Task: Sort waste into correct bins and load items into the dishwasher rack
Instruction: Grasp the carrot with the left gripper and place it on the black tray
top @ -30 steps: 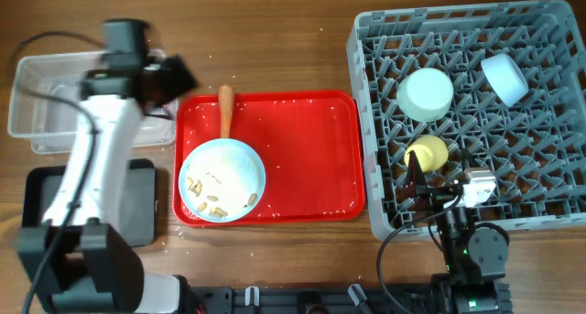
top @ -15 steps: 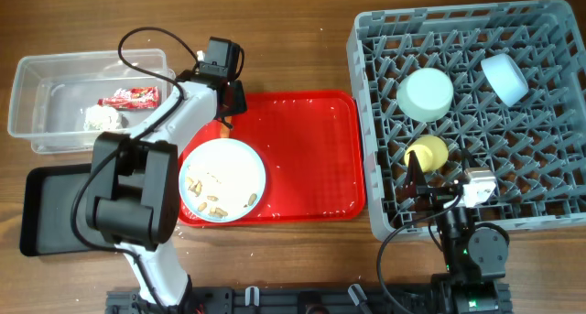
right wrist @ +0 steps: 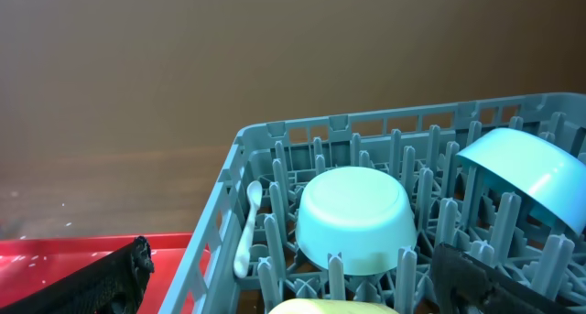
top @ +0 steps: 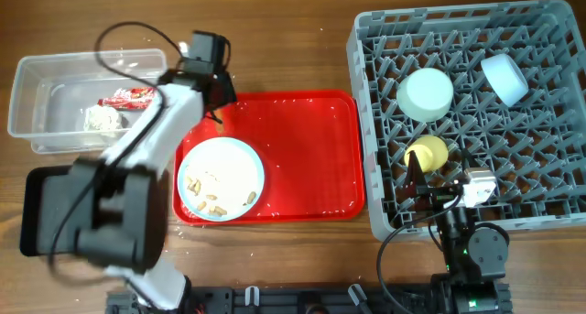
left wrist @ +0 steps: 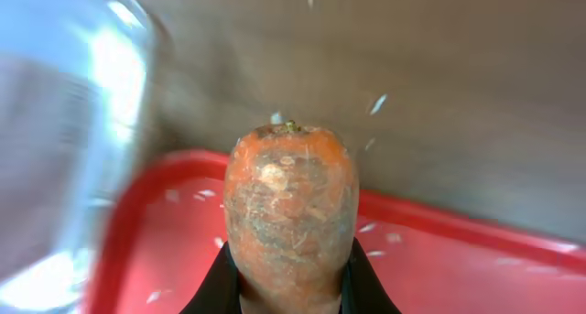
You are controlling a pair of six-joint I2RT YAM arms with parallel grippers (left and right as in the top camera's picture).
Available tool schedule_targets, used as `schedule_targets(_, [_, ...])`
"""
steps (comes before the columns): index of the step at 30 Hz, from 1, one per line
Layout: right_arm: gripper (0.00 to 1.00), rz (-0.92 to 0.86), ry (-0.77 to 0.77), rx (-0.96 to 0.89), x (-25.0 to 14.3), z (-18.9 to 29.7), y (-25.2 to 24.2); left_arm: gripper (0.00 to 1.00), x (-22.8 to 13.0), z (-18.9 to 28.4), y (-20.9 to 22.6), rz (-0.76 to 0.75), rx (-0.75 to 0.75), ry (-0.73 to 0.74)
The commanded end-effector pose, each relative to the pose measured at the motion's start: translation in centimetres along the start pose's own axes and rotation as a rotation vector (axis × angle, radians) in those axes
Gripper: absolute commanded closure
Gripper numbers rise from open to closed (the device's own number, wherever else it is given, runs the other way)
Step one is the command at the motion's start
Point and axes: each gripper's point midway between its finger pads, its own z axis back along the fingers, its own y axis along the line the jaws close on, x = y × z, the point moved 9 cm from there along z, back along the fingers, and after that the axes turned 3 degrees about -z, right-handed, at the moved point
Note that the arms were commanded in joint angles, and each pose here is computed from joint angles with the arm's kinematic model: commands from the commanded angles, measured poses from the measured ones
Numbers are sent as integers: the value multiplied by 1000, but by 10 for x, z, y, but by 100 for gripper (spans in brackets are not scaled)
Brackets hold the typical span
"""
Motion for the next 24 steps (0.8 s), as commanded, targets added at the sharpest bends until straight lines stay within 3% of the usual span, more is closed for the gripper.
schedule_targets(1, [0,-14,-9,10,1,0,0,96,21,90,23,161,-41,-168])
schedule_targets(5, [0,-14,-10,10,1,0,1,96,-8,129,54,421,26,-61])
schedule_targets(10, [0,-14,-10,10,1,0,1,96,-41,138,93,629,211,97])
schedule_targets(15, [0,-14,-9,10,1,0,1,96,-77,119,140,888,487,157])
schedule_targets(24, [0,-14,-9,10,1,0,0,96,-144,81,212,1265,707,243])
